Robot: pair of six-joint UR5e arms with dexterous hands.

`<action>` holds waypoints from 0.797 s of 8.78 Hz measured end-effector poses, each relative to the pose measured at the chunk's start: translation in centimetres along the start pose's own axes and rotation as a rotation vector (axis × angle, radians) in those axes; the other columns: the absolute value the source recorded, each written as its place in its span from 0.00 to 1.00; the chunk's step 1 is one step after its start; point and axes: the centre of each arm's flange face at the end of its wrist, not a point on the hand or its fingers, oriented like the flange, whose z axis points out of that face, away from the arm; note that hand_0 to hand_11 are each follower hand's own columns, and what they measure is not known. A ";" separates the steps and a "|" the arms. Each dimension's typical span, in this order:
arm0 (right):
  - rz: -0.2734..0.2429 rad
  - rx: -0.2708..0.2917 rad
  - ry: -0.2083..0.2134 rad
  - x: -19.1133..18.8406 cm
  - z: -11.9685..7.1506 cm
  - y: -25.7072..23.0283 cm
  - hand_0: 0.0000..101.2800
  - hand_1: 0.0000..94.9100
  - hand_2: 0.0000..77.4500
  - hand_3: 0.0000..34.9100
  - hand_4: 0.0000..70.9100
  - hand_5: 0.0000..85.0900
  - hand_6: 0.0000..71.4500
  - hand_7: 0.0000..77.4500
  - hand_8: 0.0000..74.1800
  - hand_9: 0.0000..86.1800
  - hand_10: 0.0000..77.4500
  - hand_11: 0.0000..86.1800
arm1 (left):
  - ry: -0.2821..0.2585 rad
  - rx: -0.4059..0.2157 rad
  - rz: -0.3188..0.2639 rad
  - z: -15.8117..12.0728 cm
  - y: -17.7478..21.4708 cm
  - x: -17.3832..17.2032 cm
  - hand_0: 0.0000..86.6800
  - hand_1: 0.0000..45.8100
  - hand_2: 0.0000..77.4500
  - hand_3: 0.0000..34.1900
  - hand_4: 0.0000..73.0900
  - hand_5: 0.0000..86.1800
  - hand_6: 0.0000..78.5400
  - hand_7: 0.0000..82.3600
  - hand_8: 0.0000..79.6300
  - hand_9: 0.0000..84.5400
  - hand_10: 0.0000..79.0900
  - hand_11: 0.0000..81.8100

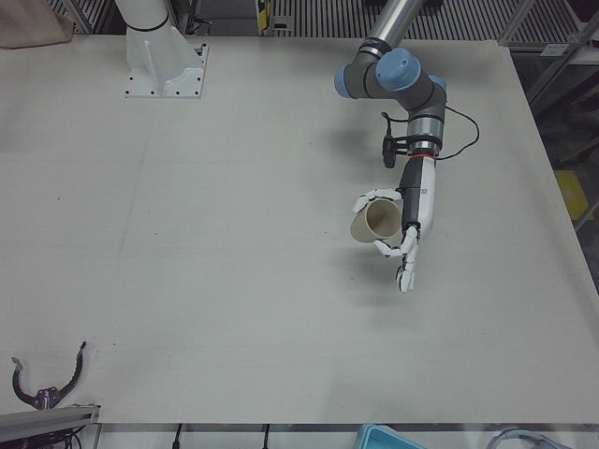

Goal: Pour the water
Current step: 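Lift the paper cup off the table with the right hand, then bring both held cups toward the table center, left cup lower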

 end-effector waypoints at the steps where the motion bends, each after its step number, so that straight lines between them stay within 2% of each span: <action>1: 0.011 -0.011 -0.002 0.0 0.3 0.9 0.46 0.11 0.31 0.00 0.22 0.62 0.18 0.45 0.24 0.34 0.09 0.13 | -0.001 -0.003 -0.001 0.1 0.1 -0.1 0.45 0.29 0.44 0.00 0.31 0.69 0.05 0.09 0.02 0.05 0.08 0.15; 2: 0.018 -0.020 -0.004 0.0 0.5 1.9 0.43 0.10 0.40 0.00 0.22 0.62 0.24 0.53 0.28 0.40 0.11 0.16 | -0.001 -0.011 -0.003 0.3 0.5 -0.1 0.42 0.27 0.44 0.00 0.31 0.69 0.05 0.09 0.02 0.05 0.08 0.15; 3: 0.020 -0.022 -0.005 -0.2 0.6 2.9 0.43 0.10 0.43 0.00 0.22 0.62 0.24 0.50 0.28 0.40 0.11 0.16 | 0.000 -0.027 -0.008 0.8 1.3 -0.2 0.42 0.27 0.44 0.00 0.31 0.69 0.05 0.09 0.02 0.05 0.08 0.15; 5: 0.022 -0.023 -0.011 -1.1 0.7 5.2 0.43 0.10 0.44 0.00 0.22 0.62 0.24 0.49 0.28 0.40 0.11 0.16 | -0.015 -0.089 -0.019 3.7 5.1 -0.7 0.41 0.27 0.44 0.00 0.31 0.69 0.07 0.11 0.02 0.05 0.08 0.15; 6: 0.027 -0.025 -0.026 -1.9 1.2 6.9 0.43 0.10 0.44 0.00 0.22 0.62 0.24 0.50 0.28 0.37 0.11 0.16 | -0.026 -0.124 -0.027 5.4 7.6 -1.2 0.40 0.27 0.44 0.00 0.31 0.69 0.06 0.10 0.02 0.06 0.10 0.15; 7: 0.034 -0.030 -0.049 -2.8 2.1 8.6 0.43 0.10 0.44 0.00 0.22 0.62 0.24 0.50 0.26 0.38 0.09 0.15 | -0.052 -0.153 -0.034 6.8 10.3 -2.7 0.39 0.27 0.44 0.00 0.31 0.69 0.06 0.10 0.02 0.06 0.09 0.15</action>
